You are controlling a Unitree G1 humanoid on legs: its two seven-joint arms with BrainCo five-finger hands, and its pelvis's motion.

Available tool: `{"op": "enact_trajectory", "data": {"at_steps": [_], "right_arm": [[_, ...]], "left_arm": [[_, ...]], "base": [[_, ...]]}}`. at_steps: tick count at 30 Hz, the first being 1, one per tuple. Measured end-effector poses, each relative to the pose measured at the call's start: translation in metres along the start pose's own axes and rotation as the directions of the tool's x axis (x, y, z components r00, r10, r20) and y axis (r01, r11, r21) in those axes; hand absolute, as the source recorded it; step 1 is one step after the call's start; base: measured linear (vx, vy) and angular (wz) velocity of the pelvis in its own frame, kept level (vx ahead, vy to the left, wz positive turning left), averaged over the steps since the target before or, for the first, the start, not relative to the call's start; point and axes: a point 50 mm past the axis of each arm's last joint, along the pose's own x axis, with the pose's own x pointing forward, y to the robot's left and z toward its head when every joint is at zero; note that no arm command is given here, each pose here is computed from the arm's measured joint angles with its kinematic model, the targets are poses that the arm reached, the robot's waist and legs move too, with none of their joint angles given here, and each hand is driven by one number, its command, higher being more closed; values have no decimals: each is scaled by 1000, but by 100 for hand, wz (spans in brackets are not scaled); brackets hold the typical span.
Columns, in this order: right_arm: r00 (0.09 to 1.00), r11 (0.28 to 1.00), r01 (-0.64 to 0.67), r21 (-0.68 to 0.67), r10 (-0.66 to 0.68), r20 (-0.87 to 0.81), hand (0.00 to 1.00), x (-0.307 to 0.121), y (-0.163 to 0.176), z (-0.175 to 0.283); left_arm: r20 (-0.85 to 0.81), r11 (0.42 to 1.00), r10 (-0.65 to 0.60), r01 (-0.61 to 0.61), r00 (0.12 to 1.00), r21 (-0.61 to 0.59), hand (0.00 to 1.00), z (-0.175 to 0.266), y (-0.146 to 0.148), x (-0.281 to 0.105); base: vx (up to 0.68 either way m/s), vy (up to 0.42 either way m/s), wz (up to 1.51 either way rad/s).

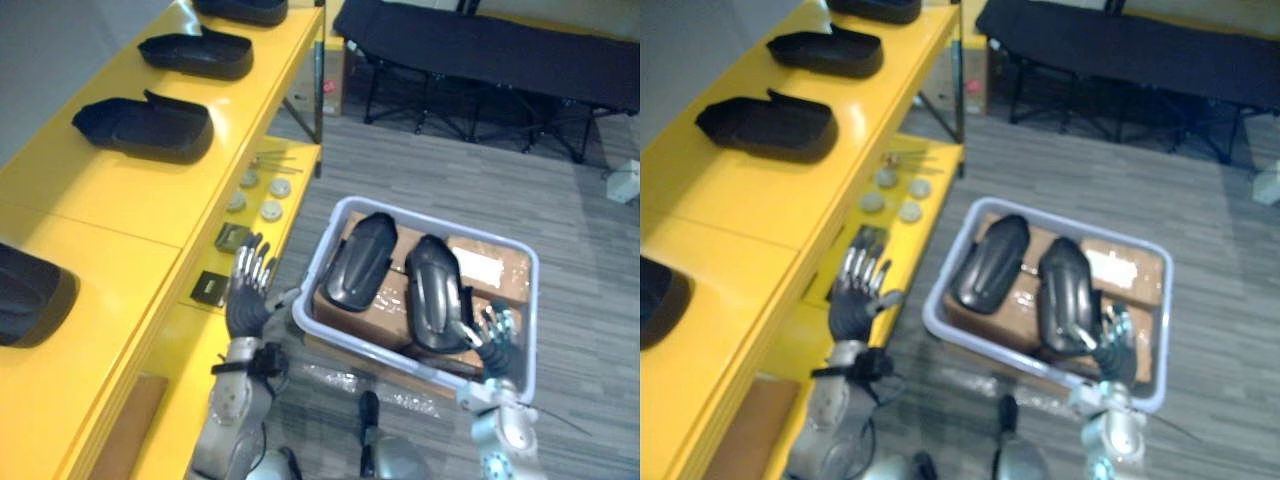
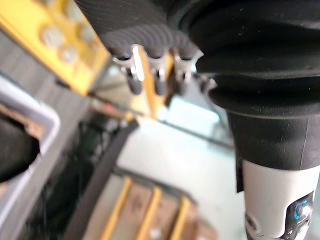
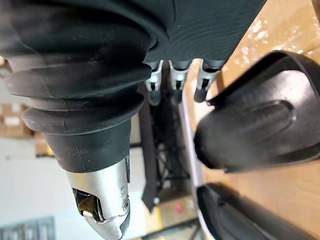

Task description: Walk over and take plastic housings, then place them on the shelf

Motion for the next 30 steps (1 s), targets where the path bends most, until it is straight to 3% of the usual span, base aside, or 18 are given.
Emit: {"op": "enact_trajectory", "data": {"at_steps": [7, 12, 23, 26, 30], "right_arm": [[997, 999, -23, 26, 25, -78, 0, -29, -5, -20], [999, 999, -27, 43, 28, -39, 0, -27, -2, -16], [997, 996, -74, 44, 74, 4, 0, -3, 22, -6], [999, 999, -48, 22, 48, 10, 0, 17, 22, -7], [996, 999, 26, 26, -28, 90, 0, 44, 24, 11]], "left_arm": [[-46, 996, -7, 11, 999, 83, 0, 0, 17, -3], [-67, 994, -5, 12, 998, 107, 0, -2, 21, -5], [-97, 989, 83, -70, 992, 132, 0, -13, 32, -3], [-115, 985, 133, -118, 984, 124, 0, -22, 36, -2], [-233, 970, 177, -129, 956, 207, 0, -50, 42, -10]], "base": [[-184, 151, -44], [-2, 46, -13], [5, -87, 3], [-74, -58, 2], [-134, -66, 21]]}}
